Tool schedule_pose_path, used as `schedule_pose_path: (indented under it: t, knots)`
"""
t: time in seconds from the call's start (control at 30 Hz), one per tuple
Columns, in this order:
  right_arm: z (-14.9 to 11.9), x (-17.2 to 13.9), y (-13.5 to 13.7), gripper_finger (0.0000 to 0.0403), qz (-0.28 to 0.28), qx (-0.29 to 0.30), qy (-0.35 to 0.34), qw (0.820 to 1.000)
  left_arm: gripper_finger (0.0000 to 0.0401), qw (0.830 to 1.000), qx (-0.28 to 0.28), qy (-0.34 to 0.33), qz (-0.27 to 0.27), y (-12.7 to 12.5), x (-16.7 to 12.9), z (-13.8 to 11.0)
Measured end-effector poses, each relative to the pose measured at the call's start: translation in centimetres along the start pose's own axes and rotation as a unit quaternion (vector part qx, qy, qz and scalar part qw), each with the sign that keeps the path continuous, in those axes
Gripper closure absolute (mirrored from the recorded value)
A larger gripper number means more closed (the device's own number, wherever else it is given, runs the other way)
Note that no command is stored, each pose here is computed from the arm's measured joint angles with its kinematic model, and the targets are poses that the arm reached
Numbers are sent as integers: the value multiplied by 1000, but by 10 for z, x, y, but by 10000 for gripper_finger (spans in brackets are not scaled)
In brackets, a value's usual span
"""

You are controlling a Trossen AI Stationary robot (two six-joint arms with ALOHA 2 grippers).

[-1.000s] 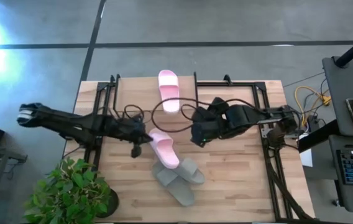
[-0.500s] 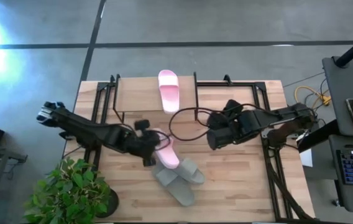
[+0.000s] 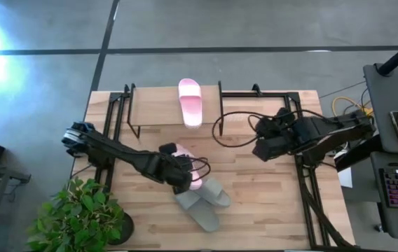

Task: Pick and place slides into the shelf
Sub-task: Put the pink slipper on the shelf

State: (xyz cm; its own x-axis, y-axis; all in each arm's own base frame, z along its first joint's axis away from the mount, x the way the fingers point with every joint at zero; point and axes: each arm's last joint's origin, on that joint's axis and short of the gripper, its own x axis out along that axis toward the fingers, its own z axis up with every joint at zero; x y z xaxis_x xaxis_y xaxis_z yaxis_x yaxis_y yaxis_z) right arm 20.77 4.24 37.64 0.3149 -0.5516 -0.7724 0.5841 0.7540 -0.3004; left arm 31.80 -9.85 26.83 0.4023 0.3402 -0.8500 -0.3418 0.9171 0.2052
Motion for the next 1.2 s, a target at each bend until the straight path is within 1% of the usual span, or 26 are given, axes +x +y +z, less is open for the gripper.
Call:
schedule_pose_path:
  t: [0.13, 0.27, 0.37, 0.47, 0.53, 0.7, 0.87, 1.03, 1.2]
  knots:
    - [-8, -1, -9, 163, 3, 15, -3, 1000, 277, 999, -13, 10, 31, -8, 6, 9]
    - [-14, 2, -13, 163, 1, 14, -3, 1000, 233, 997, 3, 19, 68, -12, 7, 17]
    - [-17, 5, -12, 163, -7, 9, -2, 1000, 218, 995, 18, 38, 91, -14, 9, 19]
    - [-18, 6, -11, 163, -9, 1, -2, 1000, 216, 992, 12, 61, 110, -13, 12, 18]
    - [-18, 7, -10, 163, -11, -5, -1, 1000, 217, 991, 12, 65, 114, -13, 16, 17]
    - [-17, 8, -8, 163, -6, -11, -6, 1000, 231, 988, 9, 81, 128, -6, 27, 14]
    - [-17, 9, -8, 163, -6, -11, -6, 1000, 261, 987, -10, 88, 136, 7, 41, 16]
    - [-17, 9, -8, 163, -7, -12, -5, 1000, 305, 989, -6, 110, 96, 12, 57, 14]
    - [-18, 9, -8, 163, -7, -13, -5, 1000, 366, 987, 6, 128, 96, 13, 63, 5]
